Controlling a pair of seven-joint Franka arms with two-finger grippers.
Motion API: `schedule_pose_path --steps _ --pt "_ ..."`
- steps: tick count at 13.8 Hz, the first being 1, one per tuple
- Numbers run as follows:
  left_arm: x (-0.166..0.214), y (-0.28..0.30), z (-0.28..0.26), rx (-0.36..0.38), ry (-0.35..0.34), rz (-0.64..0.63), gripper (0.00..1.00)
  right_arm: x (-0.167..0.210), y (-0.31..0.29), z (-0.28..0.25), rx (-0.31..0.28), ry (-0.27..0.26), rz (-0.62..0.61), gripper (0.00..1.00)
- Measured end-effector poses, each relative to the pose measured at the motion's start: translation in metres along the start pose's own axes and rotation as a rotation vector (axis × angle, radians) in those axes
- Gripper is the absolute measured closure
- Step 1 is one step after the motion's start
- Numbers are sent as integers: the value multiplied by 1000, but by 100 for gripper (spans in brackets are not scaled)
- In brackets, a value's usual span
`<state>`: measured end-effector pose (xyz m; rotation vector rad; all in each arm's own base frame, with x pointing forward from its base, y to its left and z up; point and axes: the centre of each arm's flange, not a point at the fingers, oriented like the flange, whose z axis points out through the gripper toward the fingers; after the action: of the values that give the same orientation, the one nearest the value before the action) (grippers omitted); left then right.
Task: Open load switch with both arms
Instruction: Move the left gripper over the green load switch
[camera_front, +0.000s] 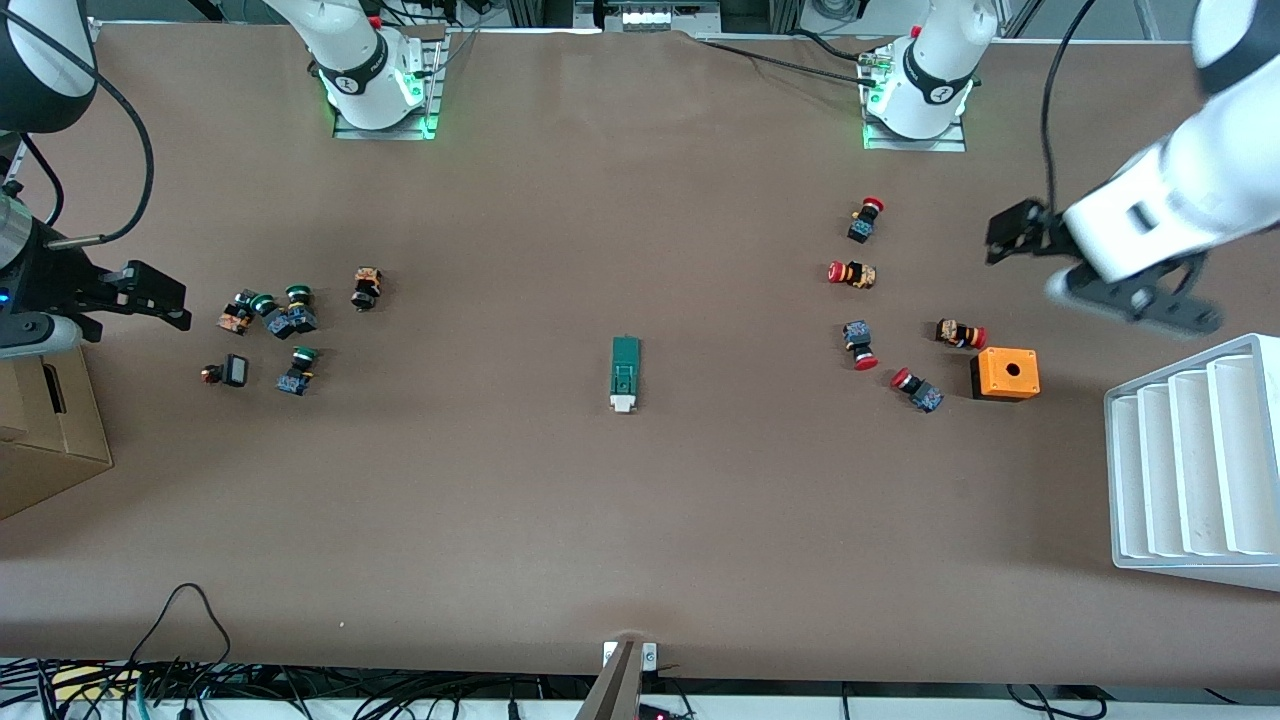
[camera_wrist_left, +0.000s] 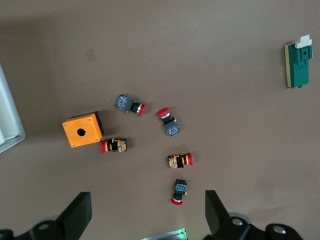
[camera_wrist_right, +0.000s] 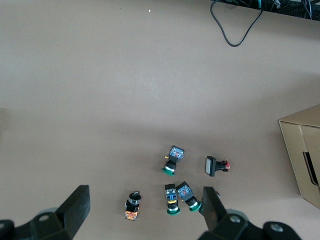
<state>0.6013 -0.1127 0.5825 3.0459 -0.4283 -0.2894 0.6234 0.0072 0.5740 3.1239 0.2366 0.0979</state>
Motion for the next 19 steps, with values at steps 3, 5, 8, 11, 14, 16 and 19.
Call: schedule_pose_path --steps 3,5,8,11,14,16,19 --pt "11 33 15 44 -26 63 0 0 0 0 0 1 0 0" --pt "17 70 24 73 -31 134 0 0 1 0 -1 1 2 0" --pt "28 123 50 155 -60 201 0 0 3 0 -1 1 5 0" --pt "37 167 66 139 -16 82 0 0 3 0 -1 1 5 0" --pt "47 208 80 90 84 -57 0 0 3 0 -1 1 6 0" --pt "54 241 98 34 153 -152 0 0 5 0 -2 1 9 0" --pt "62 295 137 -78 259 -259 0 1 10 1 -4 10 15 0"
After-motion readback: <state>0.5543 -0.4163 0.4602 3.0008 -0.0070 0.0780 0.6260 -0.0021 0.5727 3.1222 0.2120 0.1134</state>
